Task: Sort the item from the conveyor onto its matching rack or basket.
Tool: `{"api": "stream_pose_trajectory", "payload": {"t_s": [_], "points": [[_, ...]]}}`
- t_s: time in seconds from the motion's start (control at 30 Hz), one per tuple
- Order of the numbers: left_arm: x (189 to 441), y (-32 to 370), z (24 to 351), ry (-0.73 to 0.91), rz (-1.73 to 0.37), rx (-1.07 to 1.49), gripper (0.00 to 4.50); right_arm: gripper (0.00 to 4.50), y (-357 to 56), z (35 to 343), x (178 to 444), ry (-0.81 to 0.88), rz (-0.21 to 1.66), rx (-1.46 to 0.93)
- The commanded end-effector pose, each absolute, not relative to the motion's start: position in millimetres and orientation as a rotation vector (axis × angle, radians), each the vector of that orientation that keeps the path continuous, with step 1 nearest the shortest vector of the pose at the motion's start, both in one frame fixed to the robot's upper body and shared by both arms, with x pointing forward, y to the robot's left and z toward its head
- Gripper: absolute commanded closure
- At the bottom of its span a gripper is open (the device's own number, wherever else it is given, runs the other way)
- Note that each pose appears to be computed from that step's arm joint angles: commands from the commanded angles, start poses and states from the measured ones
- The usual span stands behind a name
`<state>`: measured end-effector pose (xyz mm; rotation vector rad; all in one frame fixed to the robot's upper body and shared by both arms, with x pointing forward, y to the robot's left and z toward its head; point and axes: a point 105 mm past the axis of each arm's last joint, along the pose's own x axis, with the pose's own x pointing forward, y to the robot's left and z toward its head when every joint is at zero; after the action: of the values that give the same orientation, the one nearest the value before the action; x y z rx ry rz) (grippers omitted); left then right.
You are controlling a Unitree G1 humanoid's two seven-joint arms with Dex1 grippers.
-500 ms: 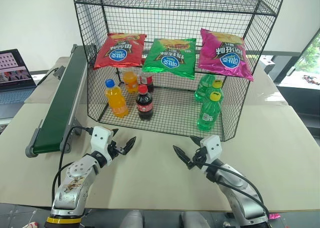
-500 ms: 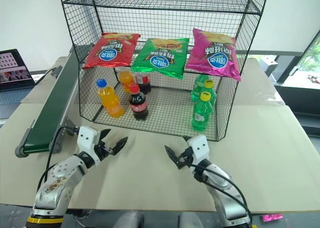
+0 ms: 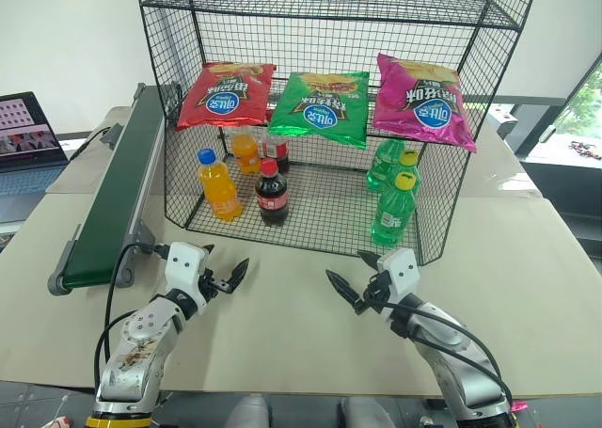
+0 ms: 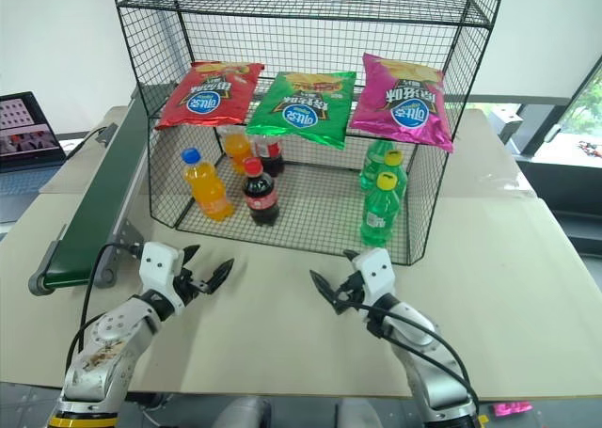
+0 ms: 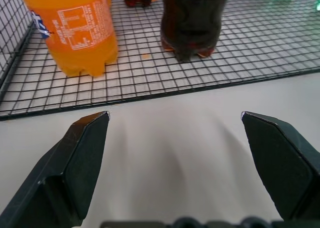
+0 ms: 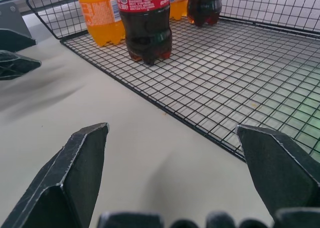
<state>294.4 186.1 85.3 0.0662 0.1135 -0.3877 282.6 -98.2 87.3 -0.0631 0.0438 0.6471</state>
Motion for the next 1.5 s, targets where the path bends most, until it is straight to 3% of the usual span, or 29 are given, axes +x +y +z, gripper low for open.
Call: {"api": "stream_pose_trajectory", "payload": {"t_s": [0.03, 1.5], "points": [[294.9, 185.3, 101.7, 0.047, -0.393, 0.073, 0.00, 0.01, -94.4, 106.0, 282.7, -0.024, 0.654, -0.068], [293.7, 179.7, 108.7, 0.037, -0.458, 0.071, 0.00, 0.01, -86.1, 107.4, 285.4, -0.036, 0.676, -0.071]]}}
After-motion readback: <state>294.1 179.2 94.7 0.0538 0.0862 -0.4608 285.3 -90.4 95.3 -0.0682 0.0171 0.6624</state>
